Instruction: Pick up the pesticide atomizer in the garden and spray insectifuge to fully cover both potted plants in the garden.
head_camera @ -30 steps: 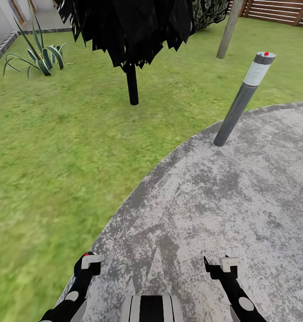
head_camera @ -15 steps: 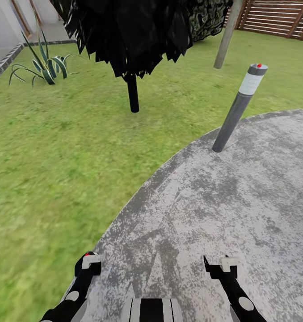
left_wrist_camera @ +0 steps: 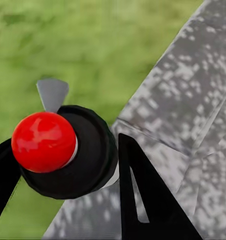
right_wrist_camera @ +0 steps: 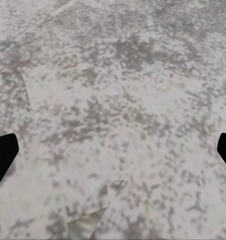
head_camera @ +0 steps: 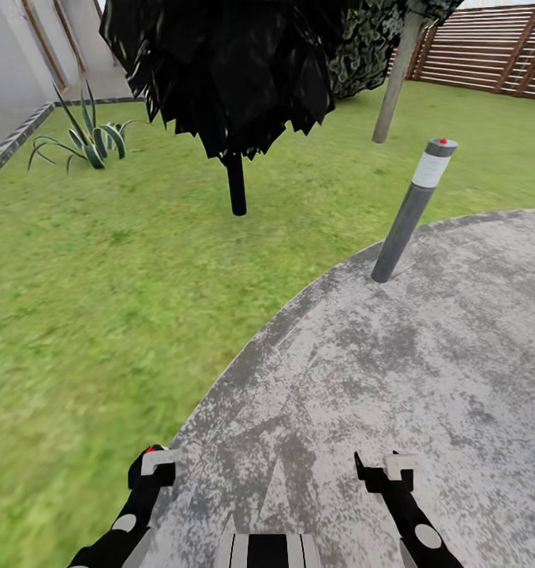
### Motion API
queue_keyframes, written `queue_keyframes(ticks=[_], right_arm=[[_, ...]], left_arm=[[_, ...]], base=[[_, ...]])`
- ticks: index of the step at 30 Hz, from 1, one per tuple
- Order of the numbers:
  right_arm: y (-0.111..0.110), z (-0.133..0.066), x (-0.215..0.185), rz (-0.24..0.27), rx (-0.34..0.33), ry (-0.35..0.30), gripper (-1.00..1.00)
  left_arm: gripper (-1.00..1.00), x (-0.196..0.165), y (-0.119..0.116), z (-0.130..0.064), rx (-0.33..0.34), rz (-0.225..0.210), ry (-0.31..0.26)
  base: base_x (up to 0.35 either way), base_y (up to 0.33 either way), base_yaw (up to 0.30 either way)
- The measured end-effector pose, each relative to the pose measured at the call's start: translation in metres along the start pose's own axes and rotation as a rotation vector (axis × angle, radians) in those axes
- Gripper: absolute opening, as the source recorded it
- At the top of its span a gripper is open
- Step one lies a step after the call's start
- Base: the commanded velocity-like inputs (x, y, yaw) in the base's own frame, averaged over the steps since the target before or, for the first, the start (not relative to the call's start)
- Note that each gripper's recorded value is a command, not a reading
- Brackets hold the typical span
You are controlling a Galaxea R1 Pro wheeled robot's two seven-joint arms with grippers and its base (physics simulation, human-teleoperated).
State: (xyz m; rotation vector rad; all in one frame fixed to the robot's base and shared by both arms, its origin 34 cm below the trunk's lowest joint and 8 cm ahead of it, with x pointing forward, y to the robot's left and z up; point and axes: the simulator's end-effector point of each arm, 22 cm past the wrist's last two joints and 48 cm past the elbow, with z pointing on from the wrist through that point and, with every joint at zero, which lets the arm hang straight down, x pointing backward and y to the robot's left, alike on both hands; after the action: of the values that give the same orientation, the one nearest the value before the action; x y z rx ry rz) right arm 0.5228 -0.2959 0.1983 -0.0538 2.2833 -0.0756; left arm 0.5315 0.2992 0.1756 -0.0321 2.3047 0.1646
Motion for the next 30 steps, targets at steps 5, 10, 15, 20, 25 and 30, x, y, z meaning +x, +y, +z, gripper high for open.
queue_keyframes(ticks=[5, 10, 15, 20, 25, 30], right_arm=[[0.008, -0.006, -0.001, 0.016, -0.002, -0.005, 1.00], [0.002, -0.026, 0.011, 0.013, 0.005, -0.044, 1.00], [0.000, -0.055, 0.038, 0.011, 0.008, -0.058, 1.00], [-0.005, -0.071, 0.058, 0.012, 0.016, -0.037, 1.00], [-0.005, -0.075, 0.053, 0.017, 0.020, -0.049, 1.00], [-0.007, -0.078, 0.047, 0.019, 0.023, -0.060, 1.00]], left_arm=[[-1.00, 0.040, 0.025, -0.030, -0.028, 0.018, 0.051], [-1.00, 0.063, 0.043, -0.053, -0.073, -0.012, 0.080], [-1.00, 0.078, 0.057, -0.077, -0.108, -0.041, 0.065], [-1.00, 0.088, 0.063, -0.095, -0.115, -0.041, 0.065], [-1.00, 0.084, 0.069, -0.100, -0.121, -0.040, 0.049], [-1.00, 0.074, 0.082, -0.102, -0.135, -0.034, 0.028]], base=[[0.000, 0.000, 0.000], [0.000, 0.000, 0.000], [0.000, 0.000, 0.000], [0.000, 0.000, 0.000], [0.000, 0.000, 0.000], [0.000, 0.000, 0.000]])
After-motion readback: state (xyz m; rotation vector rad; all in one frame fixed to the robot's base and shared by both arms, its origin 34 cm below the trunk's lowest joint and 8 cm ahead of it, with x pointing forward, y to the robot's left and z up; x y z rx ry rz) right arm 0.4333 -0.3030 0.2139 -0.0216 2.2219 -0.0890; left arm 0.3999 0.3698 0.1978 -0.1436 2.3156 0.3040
